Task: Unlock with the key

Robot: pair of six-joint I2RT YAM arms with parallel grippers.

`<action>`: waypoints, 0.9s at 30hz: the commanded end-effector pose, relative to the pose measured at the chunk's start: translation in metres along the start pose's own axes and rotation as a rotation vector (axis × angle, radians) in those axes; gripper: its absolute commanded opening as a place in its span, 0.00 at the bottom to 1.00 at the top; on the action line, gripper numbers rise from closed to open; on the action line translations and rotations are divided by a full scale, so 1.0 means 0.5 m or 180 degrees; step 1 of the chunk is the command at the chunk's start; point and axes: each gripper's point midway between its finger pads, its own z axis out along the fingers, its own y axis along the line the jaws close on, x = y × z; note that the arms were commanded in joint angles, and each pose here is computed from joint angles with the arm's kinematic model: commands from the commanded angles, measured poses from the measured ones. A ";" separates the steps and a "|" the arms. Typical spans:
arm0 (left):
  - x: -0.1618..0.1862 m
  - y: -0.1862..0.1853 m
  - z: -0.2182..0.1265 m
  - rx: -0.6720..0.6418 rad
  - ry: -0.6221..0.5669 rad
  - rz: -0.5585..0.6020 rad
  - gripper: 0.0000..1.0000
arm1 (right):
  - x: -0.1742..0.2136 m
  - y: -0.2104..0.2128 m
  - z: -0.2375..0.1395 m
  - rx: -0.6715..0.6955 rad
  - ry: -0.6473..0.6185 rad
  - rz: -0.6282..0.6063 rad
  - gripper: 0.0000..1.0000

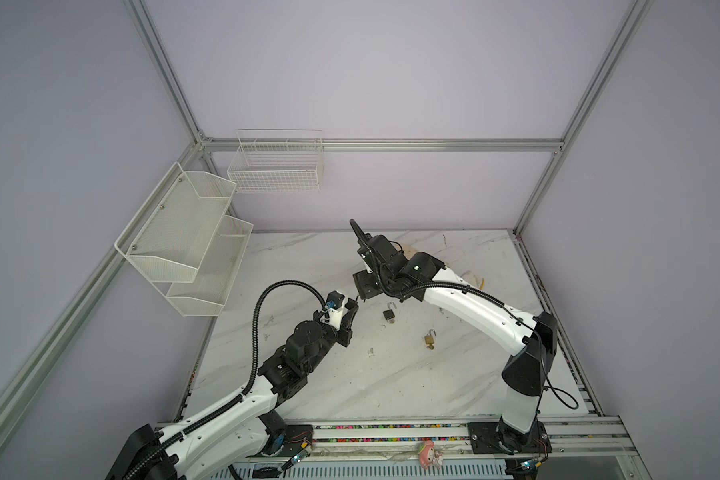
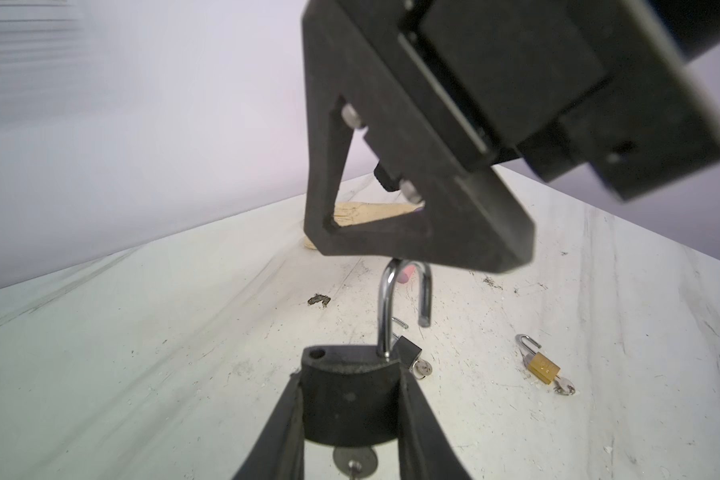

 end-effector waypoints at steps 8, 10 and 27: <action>0.008 0.034 0.003 -0.0329 -0.0056 -0.0152 0.00 | 0.012 -0.051 -0.028 0.0008 0.0111 0.0095 0.70; 0.037 0.038 0.021 -0.0434 0.0269 -0.0305 0.00 | -0.007 -0.111 -0.036 0.0123 -0.0091 0.0372 0.74; 0.323 0.033 0.122 -0.1396 0.2942 -0.0749 0.00 | 0.133 -0.558 -0.025 0.1606 -0.1230 0.1816 0.97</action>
